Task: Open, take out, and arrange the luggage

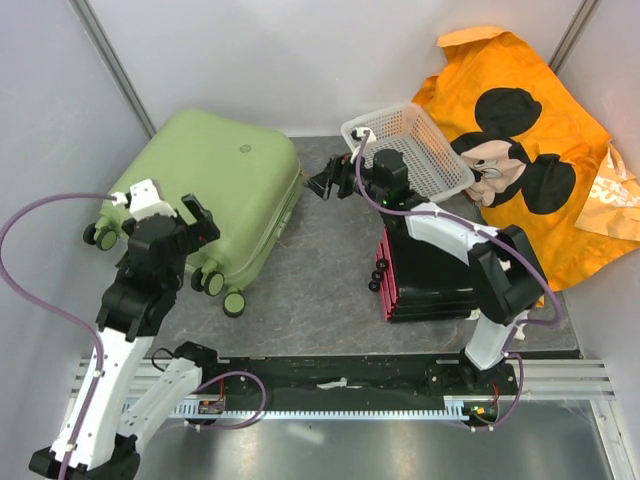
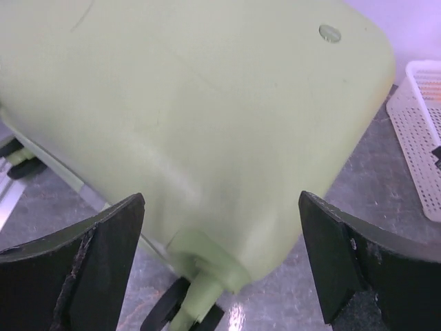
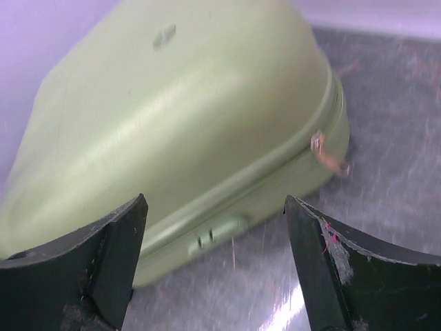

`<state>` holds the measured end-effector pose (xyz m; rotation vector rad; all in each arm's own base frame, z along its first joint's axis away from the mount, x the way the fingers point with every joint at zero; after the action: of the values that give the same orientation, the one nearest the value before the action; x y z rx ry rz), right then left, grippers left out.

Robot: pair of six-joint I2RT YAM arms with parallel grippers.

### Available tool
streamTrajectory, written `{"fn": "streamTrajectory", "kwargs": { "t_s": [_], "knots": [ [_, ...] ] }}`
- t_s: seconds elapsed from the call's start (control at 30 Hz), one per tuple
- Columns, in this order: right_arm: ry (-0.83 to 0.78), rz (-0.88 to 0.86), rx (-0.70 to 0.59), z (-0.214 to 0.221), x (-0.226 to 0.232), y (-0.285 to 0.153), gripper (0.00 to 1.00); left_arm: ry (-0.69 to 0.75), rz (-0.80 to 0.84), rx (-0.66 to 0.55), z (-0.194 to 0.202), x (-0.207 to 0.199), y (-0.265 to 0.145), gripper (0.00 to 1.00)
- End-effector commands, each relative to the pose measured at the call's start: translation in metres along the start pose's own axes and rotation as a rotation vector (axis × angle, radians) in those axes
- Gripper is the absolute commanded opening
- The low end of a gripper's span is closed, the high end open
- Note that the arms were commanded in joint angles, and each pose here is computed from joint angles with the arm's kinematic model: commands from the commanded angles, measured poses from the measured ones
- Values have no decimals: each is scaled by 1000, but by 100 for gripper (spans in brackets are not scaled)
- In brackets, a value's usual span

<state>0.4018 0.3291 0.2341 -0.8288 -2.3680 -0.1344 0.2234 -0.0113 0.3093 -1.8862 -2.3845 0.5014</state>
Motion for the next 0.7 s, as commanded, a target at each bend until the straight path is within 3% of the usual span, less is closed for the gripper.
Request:
{"fn": "streamTrajectory", "kwargs": {
  "t_s": [0.0, 0.03, 0.17, 0.33, 0.43, 0.67],
  "knots": [
    [-35, -37, -60, -35, 6, 35, 88, -33, 12, -101, -50, -1, 7, 99],
    [-47, -50, -85, -51, 12, 44, 88, -70, 52, -78, -53, 4, 13, 99],
    [20, -38, -79, -46, -11, 77, 88, -282, 98, 16, -59, 37, 45, 99],
    [158, -48, -178, -71, -28, 105, 86, -421, -104, -110, -62, 86, 27, 99],
    [234, -51, -218, -76, -46, 123, 86, -495, -203, -119, -32, 99, 22, 99],
    [450, -168, -229, -68, -71, 158, 84, -821, -300, 27, 85, 109, 41, 99]
  ]
}}
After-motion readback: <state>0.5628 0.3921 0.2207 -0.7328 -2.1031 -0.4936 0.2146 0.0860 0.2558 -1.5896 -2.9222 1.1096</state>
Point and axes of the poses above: each gripper's point midway between its finger pads, its own y axis out along the fingers, its own x axis along the line the jaws close on, z = x × y, the point moved 2 cm from there along -y, back along the fingers, and after that the axes turned 6 degrees about y, right-handed, at the moved point
